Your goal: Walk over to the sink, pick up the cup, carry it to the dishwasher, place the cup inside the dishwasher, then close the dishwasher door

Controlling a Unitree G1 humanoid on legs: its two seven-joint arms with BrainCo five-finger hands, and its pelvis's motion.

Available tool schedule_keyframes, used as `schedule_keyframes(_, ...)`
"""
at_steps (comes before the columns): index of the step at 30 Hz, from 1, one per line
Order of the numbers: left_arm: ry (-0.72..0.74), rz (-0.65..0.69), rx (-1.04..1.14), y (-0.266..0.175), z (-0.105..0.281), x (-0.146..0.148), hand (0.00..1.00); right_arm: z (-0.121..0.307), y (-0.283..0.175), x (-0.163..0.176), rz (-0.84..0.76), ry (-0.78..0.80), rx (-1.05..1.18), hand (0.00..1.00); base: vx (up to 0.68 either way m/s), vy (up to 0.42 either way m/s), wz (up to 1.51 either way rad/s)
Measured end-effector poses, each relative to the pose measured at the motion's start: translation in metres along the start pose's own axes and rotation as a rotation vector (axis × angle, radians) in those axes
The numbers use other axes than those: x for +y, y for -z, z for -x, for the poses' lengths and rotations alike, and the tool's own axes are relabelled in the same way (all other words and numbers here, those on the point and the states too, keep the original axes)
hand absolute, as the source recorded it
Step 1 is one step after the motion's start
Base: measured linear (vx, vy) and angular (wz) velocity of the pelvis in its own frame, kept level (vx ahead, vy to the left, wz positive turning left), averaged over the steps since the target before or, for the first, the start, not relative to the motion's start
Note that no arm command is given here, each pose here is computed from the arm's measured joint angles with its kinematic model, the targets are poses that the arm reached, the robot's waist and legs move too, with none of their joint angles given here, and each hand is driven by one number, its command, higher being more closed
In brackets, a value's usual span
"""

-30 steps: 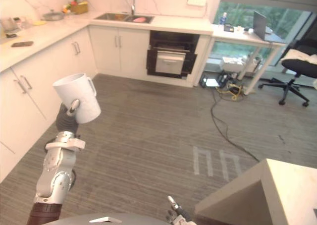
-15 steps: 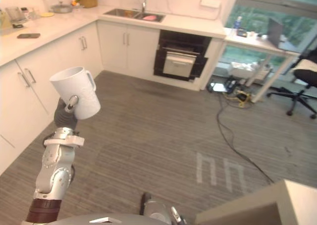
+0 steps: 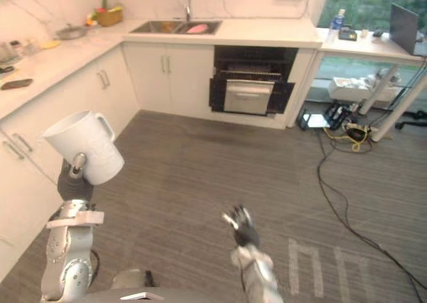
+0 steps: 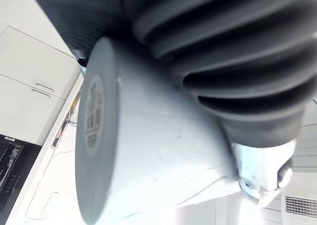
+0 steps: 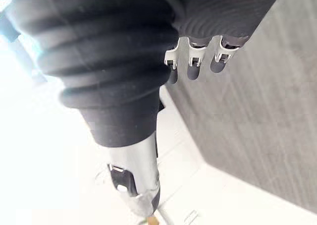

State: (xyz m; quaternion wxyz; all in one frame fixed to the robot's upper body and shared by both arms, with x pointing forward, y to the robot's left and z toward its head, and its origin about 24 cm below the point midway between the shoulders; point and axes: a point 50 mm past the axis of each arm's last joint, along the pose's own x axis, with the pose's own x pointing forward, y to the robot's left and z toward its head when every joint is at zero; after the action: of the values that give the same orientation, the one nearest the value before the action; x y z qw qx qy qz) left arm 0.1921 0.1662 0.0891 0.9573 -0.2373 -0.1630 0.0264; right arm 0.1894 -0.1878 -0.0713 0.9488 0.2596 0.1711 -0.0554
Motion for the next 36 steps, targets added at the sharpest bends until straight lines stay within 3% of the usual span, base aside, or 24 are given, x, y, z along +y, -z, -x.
schedule_keyframes(5,-0.012,-0.023,0.024,0.007,0.006,0.011,1.0,0.007,0.016,-0.017,-0.05,0.13,0.082,0.0,0.57,0.315,0.03)
schedule_keyframes(12,-0.067,-0.095,0.044,0.008,0.004,0.031,1.0,0.018,0.034,-0.017,-0.129,0.195,0.135,0.0,0.63,0.35,0.14)
schedule_keyframes(16,0.066,-0.046,0.053,0.017,-0.002,-0.006,1.0,0.04,0.034,-0.001,-0.128,0.154,0.051,0.0,0.49,0.12,0.5)
schedule_keyframes(19,0.208,-0.011,0.012,0.011,-0.011,-0.035,1.0,0.048,0.007,0.002,-0.182,0.131,-0.099,0.0,0.41,-0.001,0.42)
schedule_keyframes(24,0.232,-0.006,0.018,0.01,-0.006,-0.039,1.0,0.05,-0.037,0.005,-0.162,0.07,-0.288,0.0,0.72,-0.121,0.35)
schedule_keyframes(30,0.43,-0.003,0.039,0.019,0.002,-0.067,1.0,0.077,-0.093,0.0,-0.191,0.146,-0.563,0.0,0.66,-0.135,0.24)
schedule_keyframes(32,0.501,-0.121,-0.05,0.013,0.002,-0.078,1.0,0.086,-0.1,-0.008,-0.181,0.173,-0.593,0.0,0.72,-0.103,-0.1)
schedule_keyframes(36,0.576,-0.121,-0.175,-0.005,0.0,-0.096,1.0,0.072,-0.106,0.007,-0.203,0.057,-0.59,0.0,0.61,0.043,-0.81)
